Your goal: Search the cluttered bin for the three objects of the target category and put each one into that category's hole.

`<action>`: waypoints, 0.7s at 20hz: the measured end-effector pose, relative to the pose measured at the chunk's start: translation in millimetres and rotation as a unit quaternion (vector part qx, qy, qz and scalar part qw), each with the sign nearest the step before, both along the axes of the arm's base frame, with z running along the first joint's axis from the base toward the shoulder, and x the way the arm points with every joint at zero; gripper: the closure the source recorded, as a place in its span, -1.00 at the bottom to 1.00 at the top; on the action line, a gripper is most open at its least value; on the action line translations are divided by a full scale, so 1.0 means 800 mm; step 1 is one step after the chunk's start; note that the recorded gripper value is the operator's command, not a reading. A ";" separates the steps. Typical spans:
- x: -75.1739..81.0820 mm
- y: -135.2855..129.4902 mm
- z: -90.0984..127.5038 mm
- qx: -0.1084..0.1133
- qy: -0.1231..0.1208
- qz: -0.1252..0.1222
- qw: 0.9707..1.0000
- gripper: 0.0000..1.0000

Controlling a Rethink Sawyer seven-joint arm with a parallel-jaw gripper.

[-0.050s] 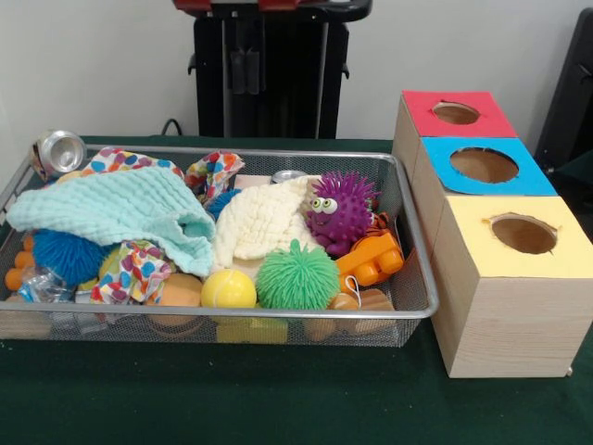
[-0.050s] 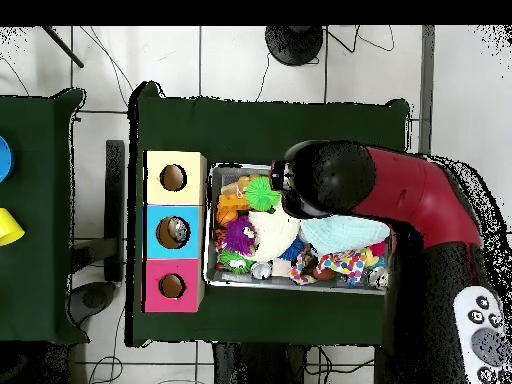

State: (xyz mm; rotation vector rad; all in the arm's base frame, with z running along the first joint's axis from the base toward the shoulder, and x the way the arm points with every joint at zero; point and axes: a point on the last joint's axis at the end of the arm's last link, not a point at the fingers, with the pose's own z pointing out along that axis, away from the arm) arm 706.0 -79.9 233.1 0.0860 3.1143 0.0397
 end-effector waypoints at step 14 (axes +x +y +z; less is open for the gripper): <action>0.000 -0.084 -0.004 -0.014 -0.008 -0.031 0.999 1.00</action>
